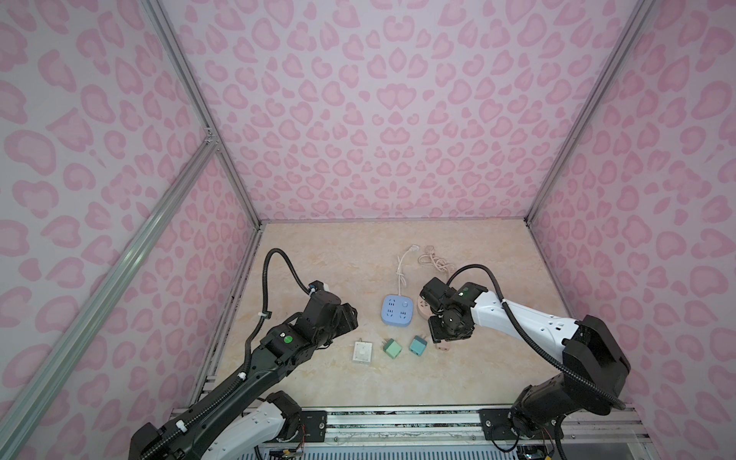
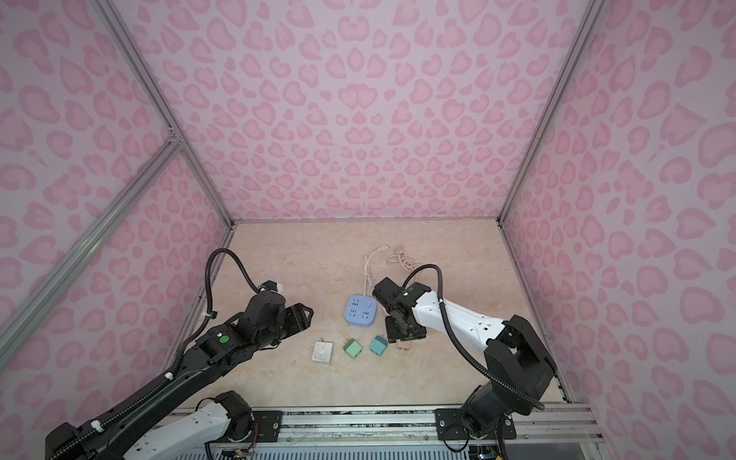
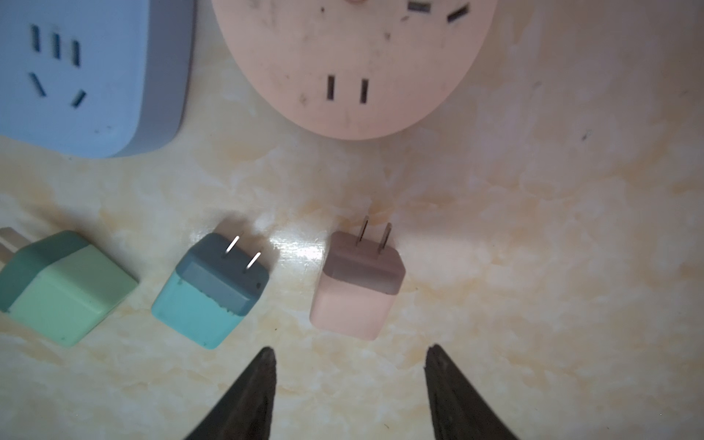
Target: Insert the plug
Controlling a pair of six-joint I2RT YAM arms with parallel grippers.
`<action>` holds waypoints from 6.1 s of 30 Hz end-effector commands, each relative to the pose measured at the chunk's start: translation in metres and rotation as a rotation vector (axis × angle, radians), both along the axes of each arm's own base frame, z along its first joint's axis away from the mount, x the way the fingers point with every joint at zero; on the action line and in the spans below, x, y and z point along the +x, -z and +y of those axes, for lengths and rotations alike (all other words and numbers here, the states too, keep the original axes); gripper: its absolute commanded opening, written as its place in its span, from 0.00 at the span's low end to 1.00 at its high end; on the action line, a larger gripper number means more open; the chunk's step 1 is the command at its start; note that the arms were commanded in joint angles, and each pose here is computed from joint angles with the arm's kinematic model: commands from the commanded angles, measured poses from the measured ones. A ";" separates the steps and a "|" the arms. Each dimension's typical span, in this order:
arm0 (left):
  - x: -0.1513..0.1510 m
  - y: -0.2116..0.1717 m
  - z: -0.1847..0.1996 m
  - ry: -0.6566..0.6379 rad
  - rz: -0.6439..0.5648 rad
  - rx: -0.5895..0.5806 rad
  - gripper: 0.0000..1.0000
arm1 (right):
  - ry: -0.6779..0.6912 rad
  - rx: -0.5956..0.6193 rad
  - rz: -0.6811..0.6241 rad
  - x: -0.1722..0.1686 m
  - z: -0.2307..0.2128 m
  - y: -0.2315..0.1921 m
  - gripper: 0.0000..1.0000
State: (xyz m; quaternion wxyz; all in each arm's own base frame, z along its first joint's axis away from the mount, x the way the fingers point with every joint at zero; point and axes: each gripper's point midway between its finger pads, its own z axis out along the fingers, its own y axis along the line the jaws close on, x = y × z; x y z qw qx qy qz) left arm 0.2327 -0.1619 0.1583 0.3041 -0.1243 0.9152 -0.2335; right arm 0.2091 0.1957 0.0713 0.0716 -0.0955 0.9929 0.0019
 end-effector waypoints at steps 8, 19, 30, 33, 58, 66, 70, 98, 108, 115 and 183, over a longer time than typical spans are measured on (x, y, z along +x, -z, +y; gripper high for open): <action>0.002 -0.011 -0.006 0.012 -0.027 -0.031 0.71 | 0.072 0.006 -0.002 0.000 -0.009 0.010 0.58; 0.003 -0.011 -0.005 0.003 -0.029 -0.034 0.71 | 0.132 0.073 0.018 -0.006 -0.009 0.032 0.57; 0.003 -0.006 -0.005 -0.001 -0.019 -0.025 0.70 | 0.131 0.053 0.023 -0.004 -0.008 0.044 0.55; 0.002 -0.005 -0.005 0.000 -0.017 -0.027 0.70 | 0.126 0.035 0.027 -0.003 -0.010 0.049 0.51; -0.021 -0.006 -0.066 0.296 0.089 -0.215 0.66 | -0.344 0.187 -0.095 -0.027 0.051 -0.030 0.04; -0.020 -0.017 -0.102 0.390 0.074 -0.405 0.61 | -0.502 0.419 -0.161 -0.040 0.102 -0.060 0.03; -0.020 -0.021 -0.110 0.416 0.066 -0.435 0.61 | -0.553 0.457 -0.167 -0.046 0.116 -0.067 0.03; -0.036 -0.002 -0.137 0.509 0.162 -0.425 0.37 | -0.589 0.426 -0.194 -0.038 0.133 -0.081 0.06; -0.038 0.001 -0.136 0.511 0.170 -0.419 0.20 | -0.586 0.407 -0.210 -0.033 0.133 -0.084 0.10; -0.033 0.006 -0.132 0.477 0.169 -0.390 0.04 | -0.574 0.405 -0.211 -0.030 0.135 -0.084 0.50; 0.036 -0.161 -0.099 0.039 -0.359 -0.942 0.03 | 0.154 1.490 -0.487 0.055 0.136 -0.240 0.39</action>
